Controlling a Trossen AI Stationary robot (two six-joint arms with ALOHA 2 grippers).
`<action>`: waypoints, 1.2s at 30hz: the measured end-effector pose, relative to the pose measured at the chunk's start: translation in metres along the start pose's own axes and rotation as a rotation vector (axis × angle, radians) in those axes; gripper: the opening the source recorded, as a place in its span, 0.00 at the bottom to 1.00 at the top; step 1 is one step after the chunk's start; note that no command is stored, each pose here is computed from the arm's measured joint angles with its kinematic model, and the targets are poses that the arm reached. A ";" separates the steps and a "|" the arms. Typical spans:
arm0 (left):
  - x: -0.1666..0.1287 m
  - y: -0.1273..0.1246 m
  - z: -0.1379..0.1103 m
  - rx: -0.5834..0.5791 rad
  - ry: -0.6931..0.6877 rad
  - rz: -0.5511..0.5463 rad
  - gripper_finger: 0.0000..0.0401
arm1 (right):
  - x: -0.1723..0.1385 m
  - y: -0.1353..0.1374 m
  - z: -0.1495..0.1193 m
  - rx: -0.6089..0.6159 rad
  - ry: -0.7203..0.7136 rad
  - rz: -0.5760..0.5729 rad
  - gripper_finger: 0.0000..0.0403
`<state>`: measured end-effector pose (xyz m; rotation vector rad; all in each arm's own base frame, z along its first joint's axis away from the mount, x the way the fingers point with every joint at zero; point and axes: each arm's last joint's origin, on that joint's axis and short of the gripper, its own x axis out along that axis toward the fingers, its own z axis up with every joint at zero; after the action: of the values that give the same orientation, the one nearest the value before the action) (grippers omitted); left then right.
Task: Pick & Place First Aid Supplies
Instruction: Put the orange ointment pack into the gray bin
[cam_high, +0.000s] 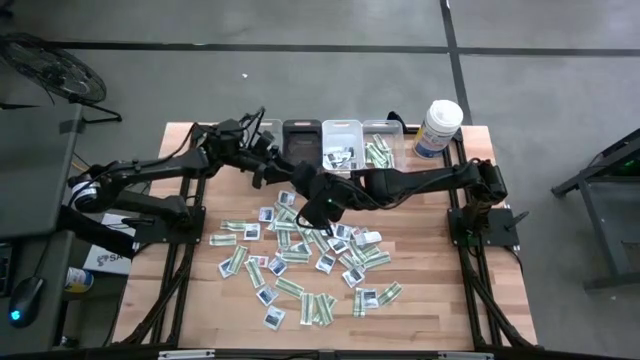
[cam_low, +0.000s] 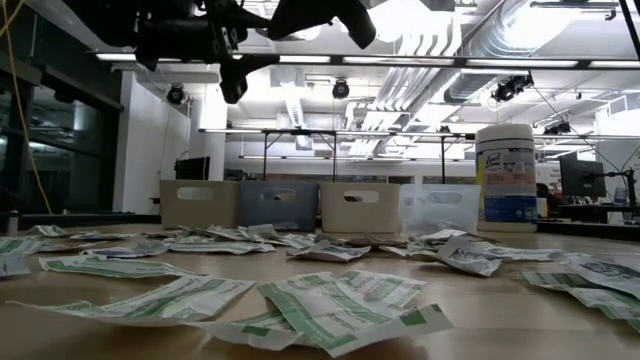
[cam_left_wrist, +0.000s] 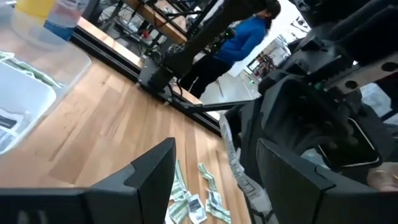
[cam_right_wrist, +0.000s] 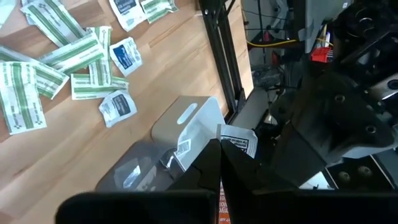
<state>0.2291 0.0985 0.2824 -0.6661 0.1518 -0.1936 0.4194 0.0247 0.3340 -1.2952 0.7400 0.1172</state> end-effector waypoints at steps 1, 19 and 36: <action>0.001 0.000 0.000 -0.002 -0.002 0.003 0.55 | 0.000 0.000 0.000 0.000 -0.006 0.003 0.00; 0.015 0.006 -0.003 -0.020 -0.001 -0.055 0.55 | 0.000 -0.001 0.001 0.014 -0.032 -0.002 0.00; 0.015 0.005 -0.003 -0.016 0.020 -0.079 0.35 | 0.002 -0.003 -0.003 0.022 -0.045 0.003 0.00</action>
<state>0.2439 0.0974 0.2754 -0.6871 0.1460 -0.2754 0.4211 0.0202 0.3351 -1.2663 0.7025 0.1396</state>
